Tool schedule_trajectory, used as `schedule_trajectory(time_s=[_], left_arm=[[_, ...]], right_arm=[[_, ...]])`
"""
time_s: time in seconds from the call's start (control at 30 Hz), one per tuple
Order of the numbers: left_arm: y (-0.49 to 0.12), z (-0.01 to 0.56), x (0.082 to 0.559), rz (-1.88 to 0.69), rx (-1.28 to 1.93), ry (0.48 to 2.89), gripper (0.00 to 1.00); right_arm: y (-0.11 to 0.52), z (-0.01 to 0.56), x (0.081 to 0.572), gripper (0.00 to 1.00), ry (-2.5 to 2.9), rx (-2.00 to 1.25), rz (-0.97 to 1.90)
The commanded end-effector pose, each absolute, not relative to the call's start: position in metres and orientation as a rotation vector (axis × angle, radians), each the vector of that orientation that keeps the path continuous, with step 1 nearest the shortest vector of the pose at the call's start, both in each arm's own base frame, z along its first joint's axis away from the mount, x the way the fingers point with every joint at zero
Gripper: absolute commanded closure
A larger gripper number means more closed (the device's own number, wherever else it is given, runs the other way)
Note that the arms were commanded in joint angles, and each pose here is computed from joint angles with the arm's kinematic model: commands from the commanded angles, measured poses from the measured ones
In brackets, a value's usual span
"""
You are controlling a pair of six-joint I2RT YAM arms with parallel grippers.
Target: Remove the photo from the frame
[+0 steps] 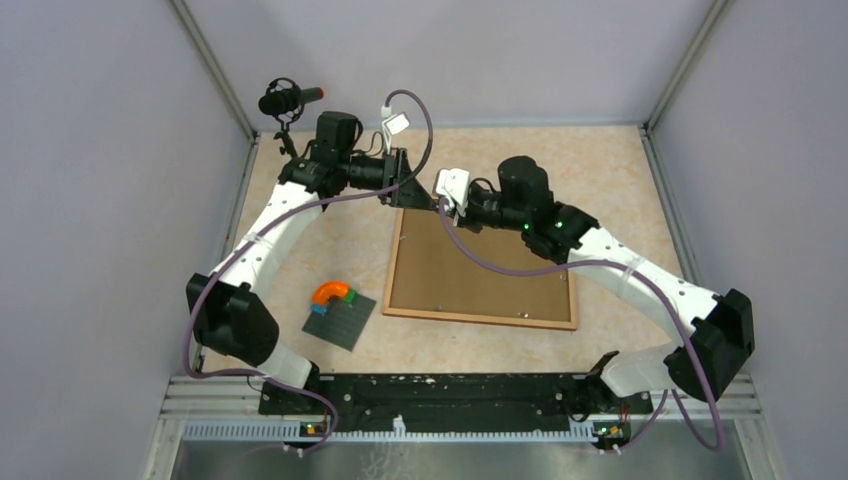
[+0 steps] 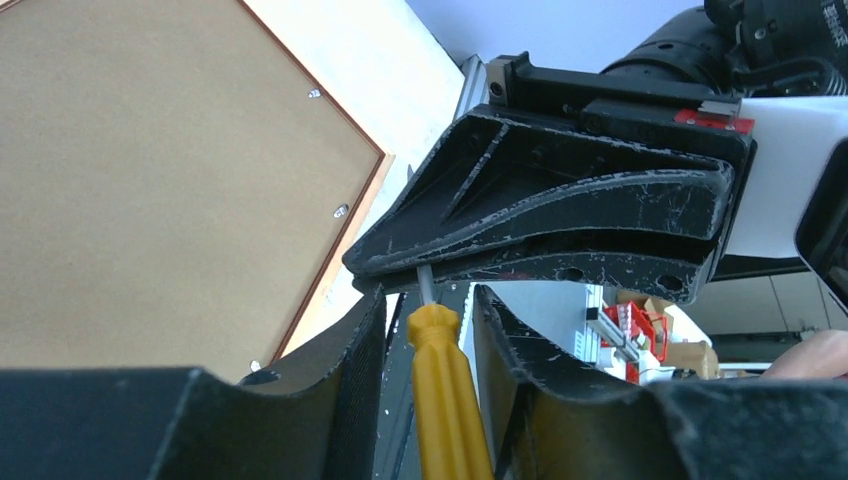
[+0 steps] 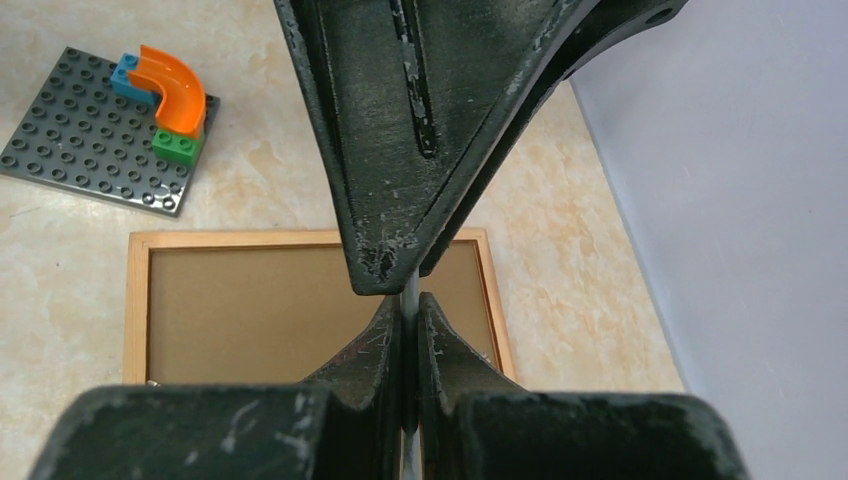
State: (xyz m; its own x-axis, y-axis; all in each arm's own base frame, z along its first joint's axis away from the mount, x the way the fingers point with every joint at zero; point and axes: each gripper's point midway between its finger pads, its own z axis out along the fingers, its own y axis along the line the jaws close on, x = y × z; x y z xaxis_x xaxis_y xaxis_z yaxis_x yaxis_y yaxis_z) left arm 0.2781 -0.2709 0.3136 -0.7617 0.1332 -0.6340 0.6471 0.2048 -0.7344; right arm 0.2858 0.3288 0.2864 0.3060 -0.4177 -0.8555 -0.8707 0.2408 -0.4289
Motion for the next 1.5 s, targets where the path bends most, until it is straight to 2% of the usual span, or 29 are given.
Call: schedule_trajectory(time_s=[0.0,0.1,0.27,0.33,0.57,0.6,0.77,0.8,0.87,1.07,1.33,1.47], left_arm=[[-0.27,0.332,0.279,-1.538,0.734,1.968,0.55],[-0.271,0.329,0.28,-1.554,0.715,1.979,0.5],[-0.273,0.327,0.278,-1.57,0.727,1.975,0.58],[-0.273,0.327,0.277,-1.577,0.734,1.972,0.63],[-0.274,0.331,0.274,-1.594,0.761,1.934,0.93],[-0.273,0.331,0.274,-1.584,0.759,1.932,0.98],[-0.257,0.326,0.289,-1.48,0.692,1.95,1.0],[-0.251,0.324,0.296,-1.436,0.675,1.957,1.0],[-0.239,0.314,0.313,-1.306,0.647,1.997,1.0],[-0.21,0.275,0.337,-0.905,0.829,2.061,1.0],[-0.19,0.233,0.352,-0.509,1.09,2.081,1.0],[-0.192,0.211,0.352,-0.424,1.186,2.12,1.0]], right_arm=[[0.332,0.311,0.274,1.0,1.212,-1.366,0.489],[0.333,0.311,0.274,1.0,1.214,-1.36,0.493],[0.335,0.31,0.276,1.0,1.215,-1.356,0.495],[0.336,0.31,0.276,1.0,1.211,-1.358,0.499],[0.34,0.308,0.28,1.0,1.228,-1.35,0.509],[0.339,0.306,0.282,0.97,1.247,-1.348,0.51],[0.315,0.295,0.299,0.45,1.409,-1.256,0.55],[0.305,0.294,0.305,0.38,1.448,-1.219,0.551],[0.286,0.291,0.315,0.32,1.517,-1.153,0.547],[0.222,0.263,0.338,0.23,1.785,-0.926,0.549],[0.14,0.176,0.344,0.24,2.266,-0.533,0.638],[0.108,0.141,0.341,0.25,2.406,-0.385,0.622]])
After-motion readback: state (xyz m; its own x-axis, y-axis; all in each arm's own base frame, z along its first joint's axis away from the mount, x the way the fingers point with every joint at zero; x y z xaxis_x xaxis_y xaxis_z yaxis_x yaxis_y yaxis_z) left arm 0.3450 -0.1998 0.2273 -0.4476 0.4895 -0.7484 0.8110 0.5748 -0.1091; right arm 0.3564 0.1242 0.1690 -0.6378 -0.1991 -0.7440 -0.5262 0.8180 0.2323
